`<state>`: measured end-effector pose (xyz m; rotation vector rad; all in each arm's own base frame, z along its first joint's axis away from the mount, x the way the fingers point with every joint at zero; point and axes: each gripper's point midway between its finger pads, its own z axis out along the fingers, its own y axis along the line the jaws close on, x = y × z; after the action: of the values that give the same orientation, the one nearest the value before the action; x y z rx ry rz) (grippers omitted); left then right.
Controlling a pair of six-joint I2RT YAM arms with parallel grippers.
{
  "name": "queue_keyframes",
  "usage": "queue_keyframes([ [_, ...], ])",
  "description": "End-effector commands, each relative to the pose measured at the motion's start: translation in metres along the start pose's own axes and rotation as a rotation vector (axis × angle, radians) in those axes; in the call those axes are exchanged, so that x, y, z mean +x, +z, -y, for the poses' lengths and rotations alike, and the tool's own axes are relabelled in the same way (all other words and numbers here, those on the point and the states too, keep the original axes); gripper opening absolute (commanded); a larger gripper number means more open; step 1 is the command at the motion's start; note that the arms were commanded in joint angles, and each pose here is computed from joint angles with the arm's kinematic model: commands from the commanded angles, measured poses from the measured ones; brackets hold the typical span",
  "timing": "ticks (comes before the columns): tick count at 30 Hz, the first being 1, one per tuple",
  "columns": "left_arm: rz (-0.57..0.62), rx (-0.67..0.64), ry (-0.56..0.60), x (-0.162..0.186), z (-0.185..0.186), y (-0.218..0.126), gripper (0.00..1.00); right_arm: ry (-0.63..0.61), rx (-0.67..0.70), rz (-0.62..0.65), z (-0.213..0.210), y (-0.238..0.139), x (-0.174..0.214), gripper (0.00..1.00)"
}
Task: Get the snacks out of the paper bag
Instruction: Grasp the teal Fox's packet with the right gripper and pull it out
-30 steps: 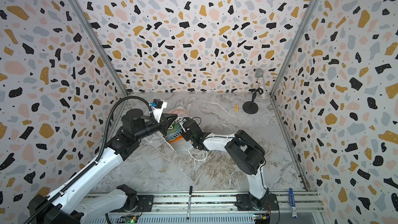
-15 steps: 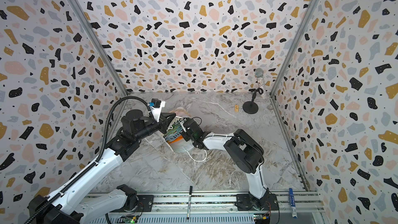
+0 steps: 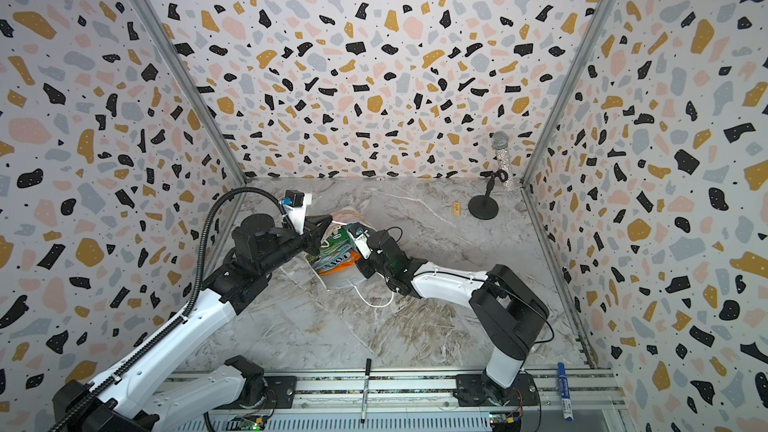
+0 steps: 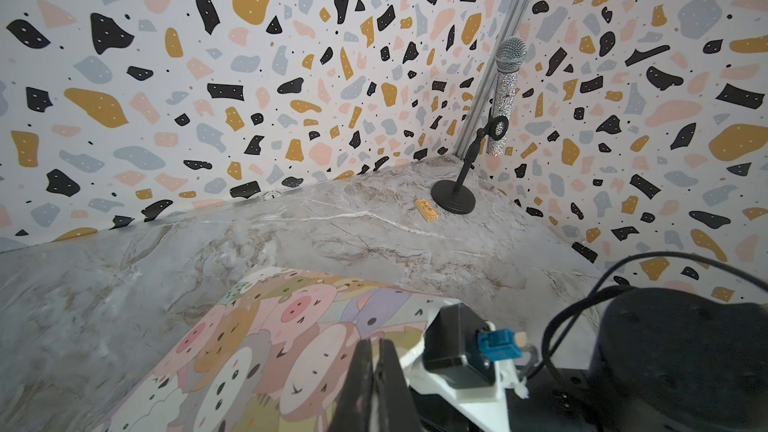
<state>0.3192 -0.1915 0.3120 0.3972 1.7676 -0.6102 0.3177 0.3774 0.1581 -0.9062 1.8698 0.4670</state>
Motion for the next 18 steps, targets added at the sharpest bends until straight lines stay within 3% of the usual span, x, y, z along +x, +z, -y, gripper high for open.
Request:
queue_keyframes([
  [1, 0.054, -0.014, 0.005, -0.010, -0.002, -0.002, 0.00, -0.009, -0.053, 0.089, -0.011, -0.031, -0.034, 0.00],
  [18, 0.027, 0.040, 0.003, -0.005, 0.006, 0.004, 0.00, -0.058, -0.099, 0.167, -0.017, -0.121, -0.065, 0.00],
])
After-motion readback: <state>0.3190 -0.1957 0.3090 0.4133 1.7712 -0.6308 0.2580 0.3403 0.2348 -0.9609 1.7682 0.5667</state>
